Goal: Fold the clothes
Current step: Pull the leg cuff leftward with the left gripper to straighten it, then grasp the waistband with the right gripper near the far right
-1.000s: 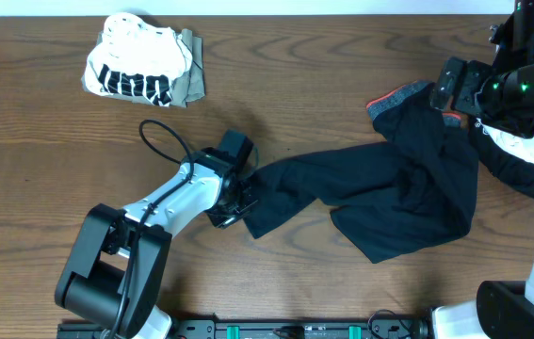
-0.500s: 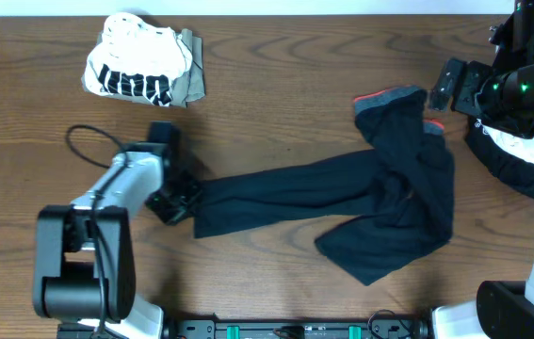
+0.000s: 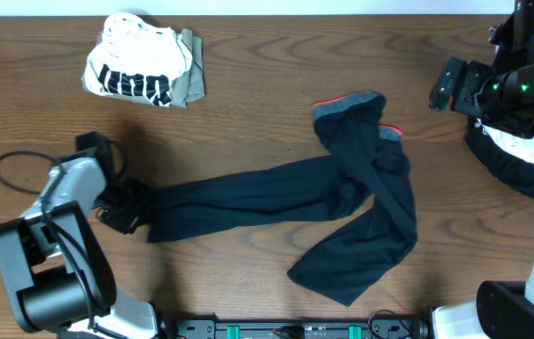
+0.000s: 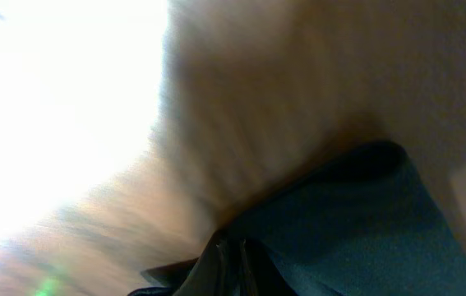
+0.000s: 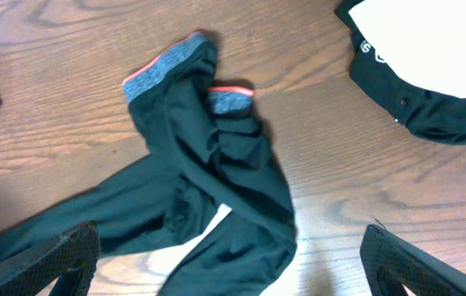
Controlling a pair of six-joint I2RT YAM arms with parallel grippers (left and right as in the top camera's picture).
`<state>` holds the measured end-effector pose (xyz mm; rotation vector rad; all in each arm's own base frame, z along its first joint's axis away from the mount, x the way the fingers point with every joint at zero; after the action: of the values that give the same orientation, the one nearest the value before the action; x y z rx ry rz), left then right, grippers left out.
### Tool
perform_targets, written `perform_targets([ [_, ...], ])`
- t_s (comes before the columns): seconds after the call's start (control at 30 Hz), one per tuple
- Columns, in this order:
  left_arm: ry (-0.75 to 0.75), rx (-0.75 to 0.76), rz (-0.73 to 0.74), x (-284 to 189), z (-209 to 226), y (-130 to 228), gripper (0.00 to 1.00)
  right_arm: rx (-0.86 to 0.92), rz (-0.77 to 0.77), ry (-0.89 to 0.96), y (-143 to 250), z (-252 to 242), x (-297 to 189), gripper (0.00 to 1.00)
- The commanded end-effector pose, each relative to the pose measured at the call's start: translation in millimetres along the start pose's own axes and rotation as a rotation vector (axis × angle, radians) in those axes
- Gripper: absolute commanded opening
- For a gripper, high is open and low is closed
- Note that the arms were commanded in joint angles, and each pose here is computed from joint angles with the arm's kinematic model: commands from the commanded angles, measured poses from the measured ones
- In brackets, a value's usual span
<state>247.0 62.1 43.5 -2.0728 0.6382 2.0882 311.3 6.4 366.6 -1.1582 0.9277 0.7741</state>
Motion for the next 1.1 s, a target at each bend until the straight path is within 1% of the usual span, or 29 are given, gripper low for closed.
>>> perform_targets([
  [0.0,-0.099,-0.032,-0.019,9.7,28.9,-15.1,0.06,-0.054,0.019,-0.065,2.7,10.4,6.8,0.99],
  [0.17,-0.098,-0.056,-0.007,7.6,38.7,-21.4,0.06,-0.228,0.058,-0.2,6.3,40.2,46.2,0.99],
  [0.27,-0.099,-0.044,-0.005,7.5,39.0,-21.2,0.06,-0.284,0.09,-0.251,11.3,60.0,79.3,0.99],
  [0.37,-0.103,-0.043,0.0,7.4,39.9,-20.2,0.06,-0.323,0.113,-0.264,12.9,77.4,113.8,0.99],
  [0.5,-0.113,-0.037,0.011,7.2,41.8,-18.0,0.06,-0.288,0.15,-0.262,7.2,89.5,153.8,0.99],
  [0.7,-0.113,-0.022,0.013,7.2,41.8,-17.9,0.06,-0.227,0.211,-0.244,3.8,92.4,207.8,0.99],
  [0.9,-0.113,-0.022,0.012,7.2,41.7,-18.1,0.06,-0.195,0.296,-0.309,12.7,102.5,247.3,0.99],
  [1.07,-0.113,-0.018,0.012,7.2,41.8,-18.0,0.06,-0.127,0.357,-0.286,20.8,100.6,274.5,0.99],
])
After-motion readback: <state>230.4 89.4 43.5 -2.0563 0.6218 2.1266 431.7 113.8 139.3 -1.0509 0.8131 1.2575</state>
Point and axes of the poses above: each gripper's point midway between its finger pads, its own x axis out along the fingers, its own z axis along the line the jaws close on, y = z × x, the point moved 5 cm from there along -x, back along the fingers, and after that the axes turned 6 degrees about -x, right-handed, at the moved point
